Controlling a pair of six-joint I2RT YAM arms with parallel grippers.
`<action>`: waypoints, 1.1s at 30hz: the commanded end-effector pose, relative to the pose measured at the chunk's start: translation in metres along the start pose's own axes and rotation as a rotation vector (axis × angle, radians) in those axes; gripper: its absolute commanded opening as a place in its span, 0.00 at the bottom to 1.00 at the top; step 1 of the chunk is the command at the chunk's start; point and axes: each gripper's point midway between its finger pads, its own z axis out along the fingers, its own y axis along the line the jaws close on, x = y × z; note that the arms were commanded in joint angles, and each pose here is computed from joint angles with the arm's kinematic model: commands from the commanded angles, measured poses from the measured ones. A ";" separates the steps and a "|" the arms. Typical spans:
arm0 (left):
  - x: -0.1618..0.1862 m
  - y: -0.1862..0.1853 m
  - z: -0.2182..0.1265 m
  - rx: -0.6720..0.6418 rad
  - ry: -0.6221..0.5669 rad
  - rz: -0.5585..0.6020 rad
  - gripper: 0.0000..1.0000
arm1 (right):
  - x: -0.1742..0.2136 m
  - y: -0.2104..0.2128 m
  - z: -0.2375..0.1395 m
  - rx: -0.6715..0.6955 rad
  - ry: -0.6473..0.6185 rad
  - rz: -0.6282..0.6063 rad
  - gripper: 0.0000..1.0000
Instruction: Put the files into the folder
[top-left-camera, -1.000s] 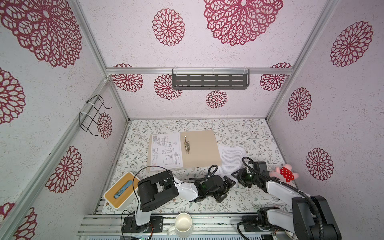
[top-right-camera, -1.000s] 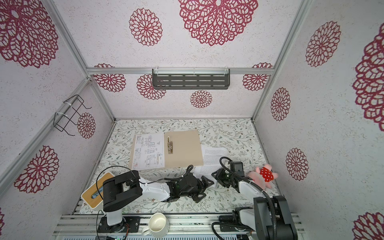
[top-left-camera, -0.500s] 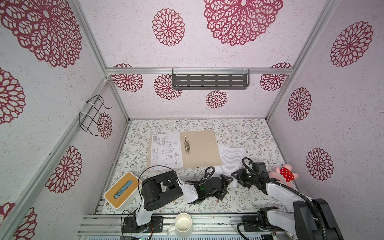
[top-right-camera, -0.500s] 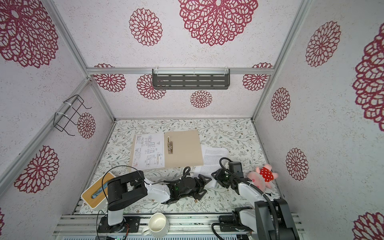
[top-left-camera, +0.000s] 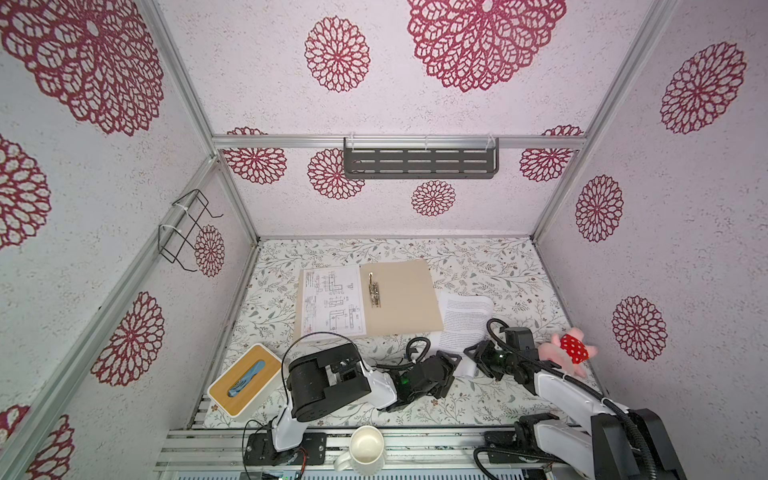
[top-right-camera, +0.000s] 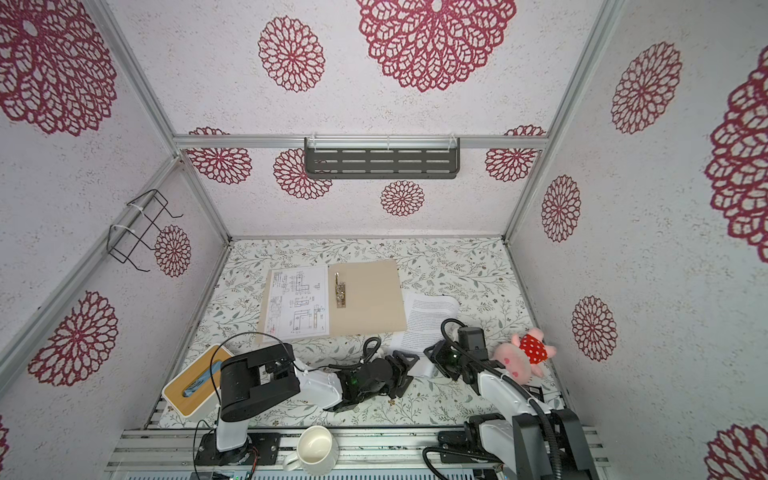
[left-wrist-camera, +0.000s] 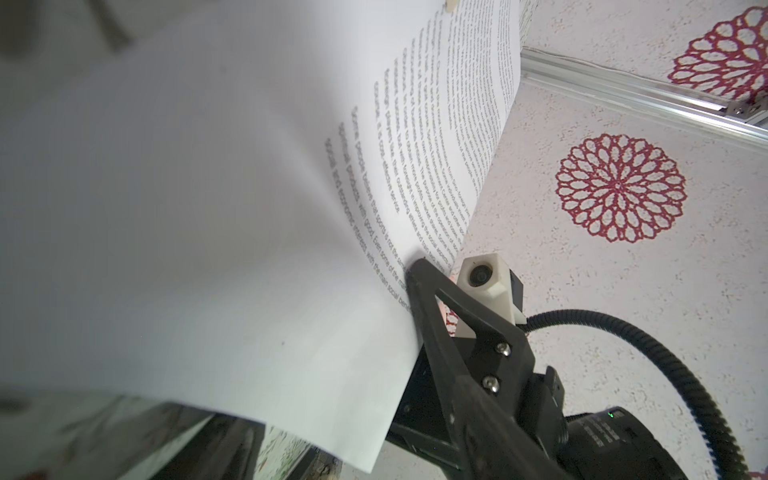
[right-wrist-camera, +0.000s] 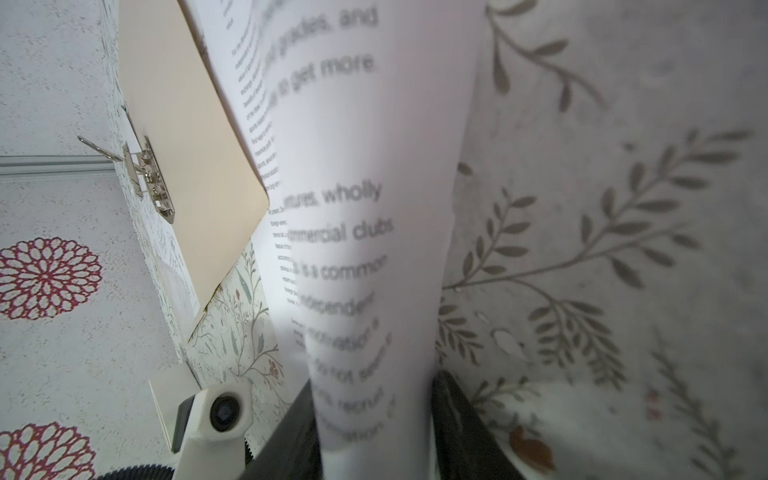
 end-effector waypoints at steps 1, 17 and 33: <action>-0.008 0.012 -0.001 -0.010 -0.055 -0.010 0.72 | 0.002 -0.006 -0.001 0.024 -0.009 0.020 0.44; -0.008 0.008 -0.005 0.030 -0.100 -0.023 0.50 | 0.004 -0.010 -0.002 0.039 -0.010 0.033 0.44; -0.008 0.009 -0.010 0.043 -0.121 -0.024 0.29 | 0.006 -0.015 -0.004 0.059 -0.010 0.036 0.44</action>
